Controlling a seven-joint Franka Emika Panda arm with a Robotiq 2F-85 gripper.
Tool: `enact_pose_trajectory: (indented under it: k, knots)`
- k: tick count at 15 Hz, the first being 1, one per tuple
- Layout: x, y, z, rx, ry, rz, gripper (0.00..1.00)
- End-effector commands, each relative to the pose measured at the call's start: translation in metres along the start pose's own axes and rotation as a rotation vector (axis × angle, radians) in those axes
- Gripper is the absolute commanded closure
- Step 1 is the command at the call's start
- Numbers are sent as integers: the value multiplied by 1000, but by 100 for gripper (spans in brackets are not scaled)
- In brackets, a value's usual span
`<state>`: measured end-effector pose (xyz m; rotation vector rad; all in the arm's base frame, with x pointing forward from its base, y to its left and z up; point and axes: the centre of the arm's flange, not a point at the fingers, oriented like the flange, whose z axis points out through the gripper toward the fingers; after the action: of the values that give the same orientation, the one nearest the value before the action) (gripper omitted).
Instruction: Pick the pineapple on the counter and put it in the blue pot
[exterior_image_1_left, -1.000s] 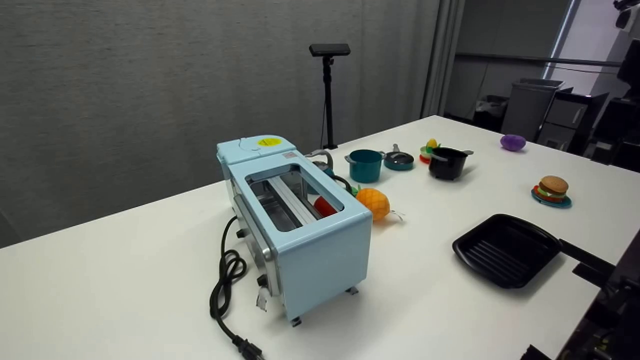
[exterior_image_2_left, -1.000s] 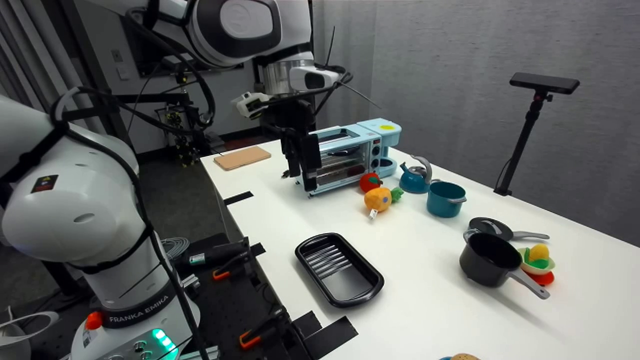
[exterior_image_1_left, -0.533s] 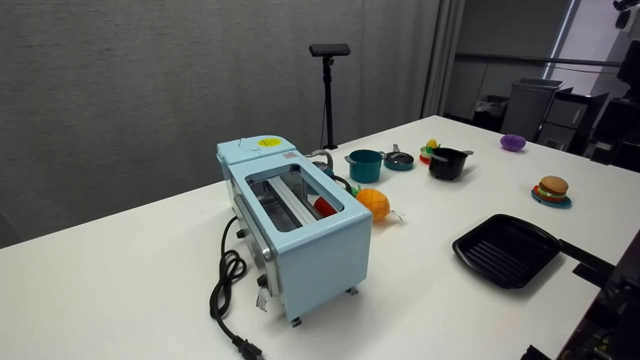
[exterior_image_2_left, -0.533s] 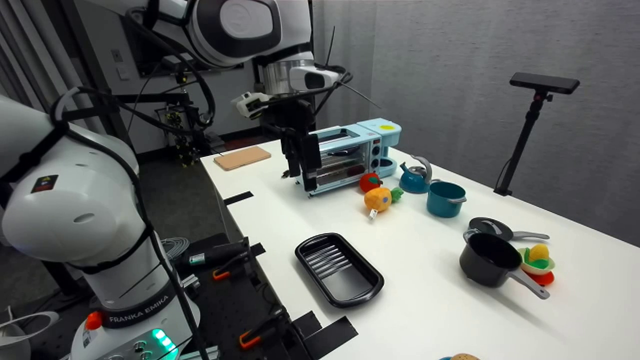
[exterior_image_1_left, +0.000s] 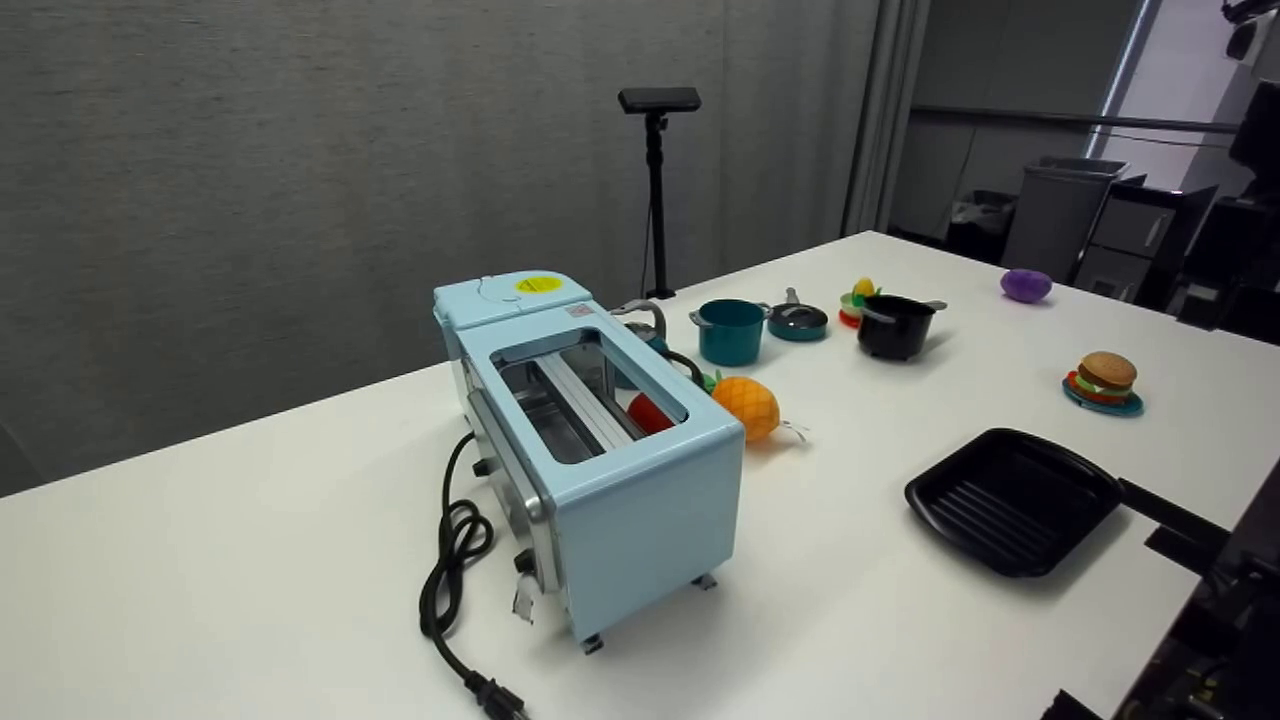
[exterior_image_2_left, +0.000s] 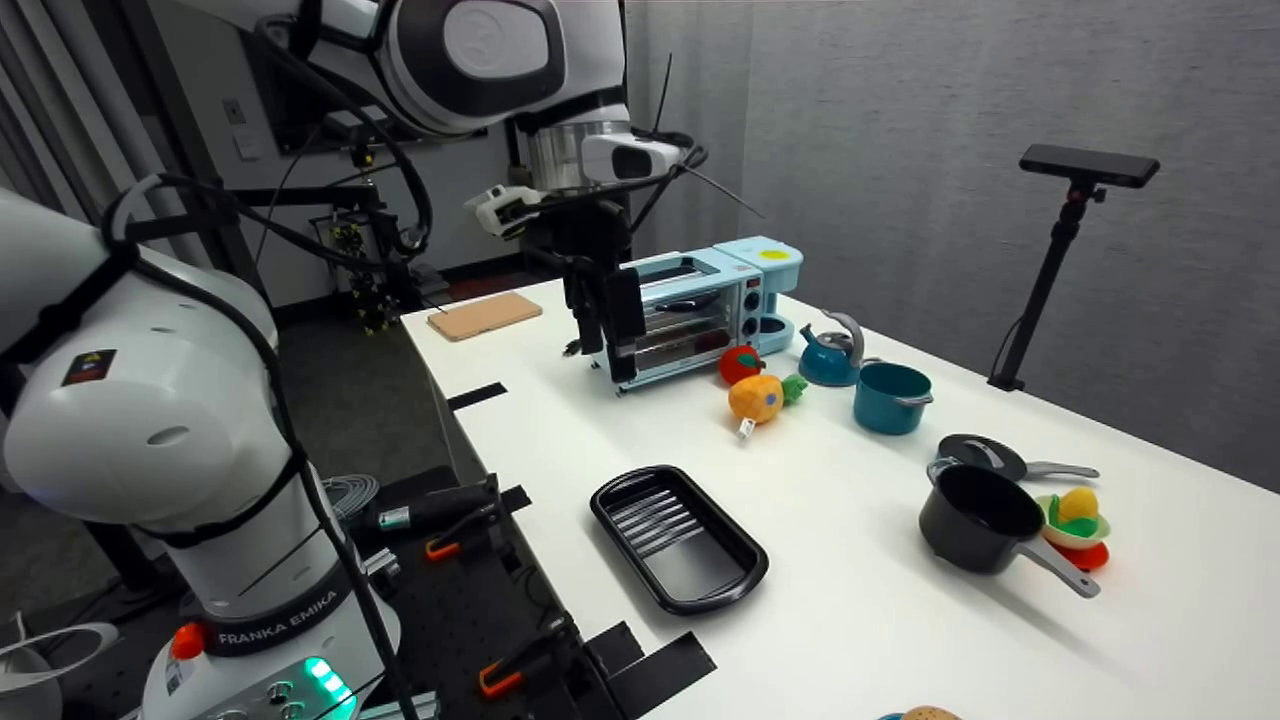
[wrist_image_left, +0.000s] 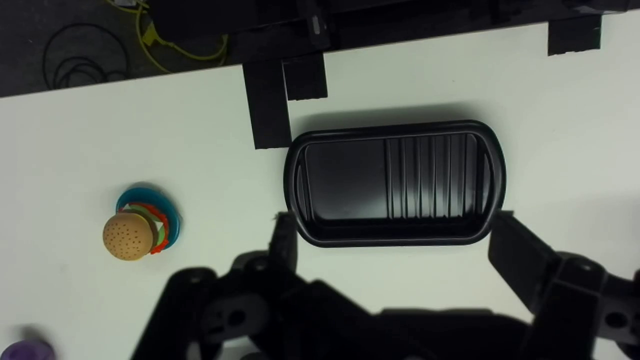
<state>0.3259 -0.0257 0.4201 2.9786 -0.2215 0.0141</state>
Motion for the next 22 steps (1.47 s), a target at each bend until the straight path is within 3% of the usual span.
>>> enact_pose_trajectory:
  k: [1, 9, 22]
  knots:
    - [26, -1, -5, 26, 51, 3, 0]
    - [114, -24, 16, 101, 174, -90, 0]
    - [280, -94, 91, 175, 100, -136, 0]
